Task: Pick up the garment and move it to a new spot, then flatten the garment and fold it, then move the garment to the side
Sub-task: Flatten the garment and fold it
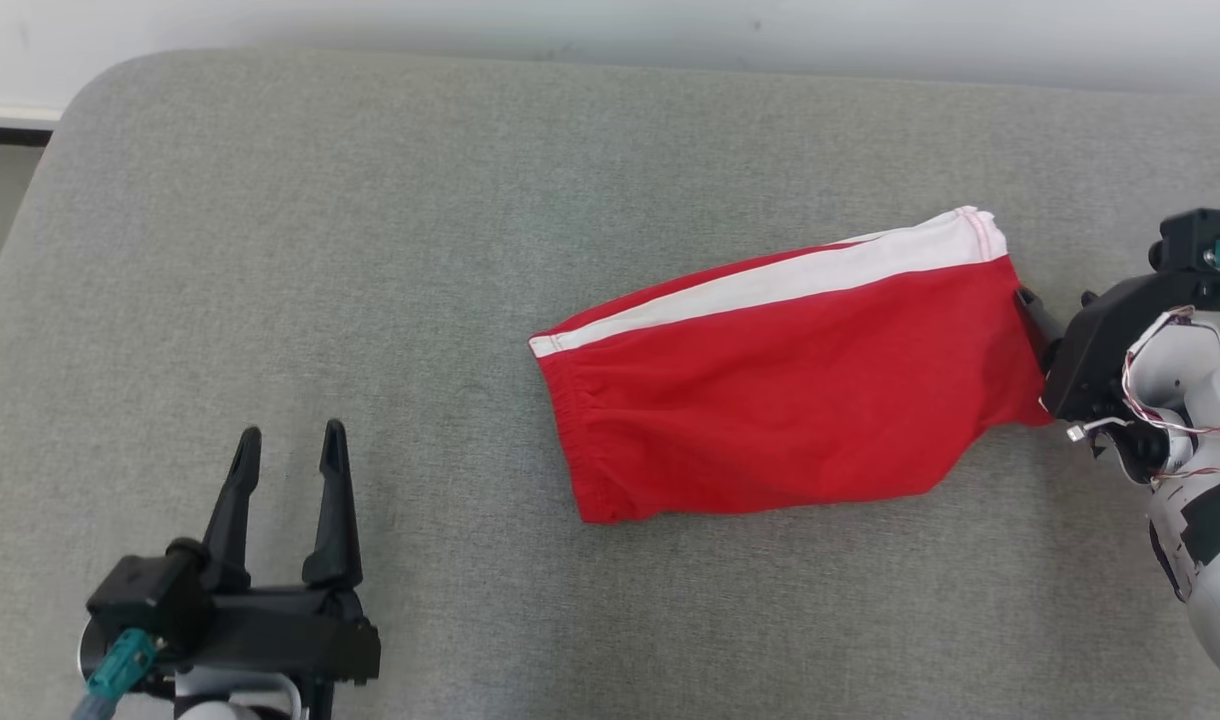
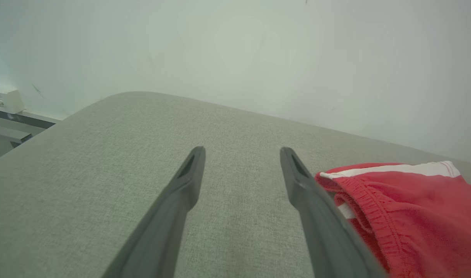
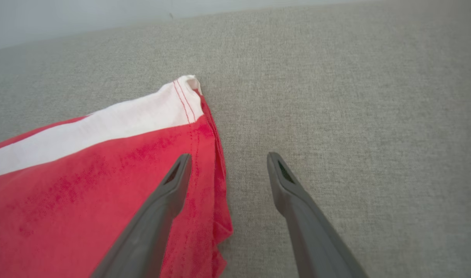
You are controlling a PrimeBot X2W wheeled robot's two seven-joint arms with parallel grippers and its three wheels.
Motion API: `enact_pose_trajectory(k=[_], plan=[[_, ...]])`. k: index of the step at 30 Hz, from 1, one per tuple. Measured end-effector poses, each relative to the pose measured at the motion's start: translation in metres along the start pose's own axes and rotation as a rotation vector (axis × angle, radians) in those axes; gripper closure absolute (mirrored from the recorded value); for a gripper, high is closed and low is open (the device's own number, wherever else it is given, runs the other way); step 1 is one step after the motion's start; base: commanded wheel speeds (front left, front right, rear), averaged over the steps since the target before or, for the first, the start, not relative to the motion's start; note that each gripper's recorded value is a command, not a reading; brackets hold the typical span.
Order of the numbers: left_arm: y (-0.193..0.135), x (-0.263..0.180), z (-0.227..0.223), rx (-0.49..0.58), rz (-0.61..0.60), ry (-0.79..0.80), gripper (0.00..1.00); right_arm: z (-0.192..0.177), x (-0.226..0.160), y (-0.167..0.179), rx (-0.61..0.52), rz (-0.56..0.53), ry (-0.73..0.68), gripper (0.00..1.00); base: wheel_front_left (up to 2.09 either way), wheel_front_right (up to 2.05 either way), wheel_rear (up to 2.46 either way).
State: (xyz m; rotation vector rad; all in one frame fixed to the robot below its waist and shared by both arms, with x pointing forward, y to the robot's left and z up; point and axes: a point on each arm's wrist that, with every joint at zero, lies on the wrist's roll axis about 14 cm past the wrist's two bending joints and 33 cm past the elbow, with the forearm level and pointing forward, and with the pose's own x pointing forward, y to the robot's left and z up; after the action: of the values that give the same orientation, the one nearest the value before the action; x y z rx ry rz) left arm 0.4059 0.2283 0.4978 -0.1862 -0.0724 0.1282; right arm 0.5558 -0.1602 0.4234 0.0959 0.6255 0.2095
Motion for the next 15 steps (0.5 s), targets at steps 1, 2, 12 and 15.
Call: enact_pose_trajectory(k=[1, 2, 12, 15], plan=[[0.003, -0.004, -0.002, 0.0, 0.009, 0.007, 0.0, -0.004, 0.002, -0.001, 0.012, -0.004, 0.012, 0.0, 0.0, 0.0, 0.0], [0.006, -0.007, -0.004, 0.007, 0.015, 0.015, 0.0, -0.008, 0.004, -0.001, 0.024, -0.007, 0.023, 0.0, 0.0, 0.0, 0.0], [0.021, -0.015, -0.012, 0.056, 0.04, 0.044, 0.0, -0.034, 0.024, 0.012, 0.031, 0.007, 0.119, 0.0, 0.0, 0.0, 0.0], [0.022, -0.015, -0.014, 0.058, 0.038, 0.05, 0.0, -0.037, 0.028, 0.018, 0.014, 0.014, 0.141, 1.0, 0.0, 0.0, 0.0]])
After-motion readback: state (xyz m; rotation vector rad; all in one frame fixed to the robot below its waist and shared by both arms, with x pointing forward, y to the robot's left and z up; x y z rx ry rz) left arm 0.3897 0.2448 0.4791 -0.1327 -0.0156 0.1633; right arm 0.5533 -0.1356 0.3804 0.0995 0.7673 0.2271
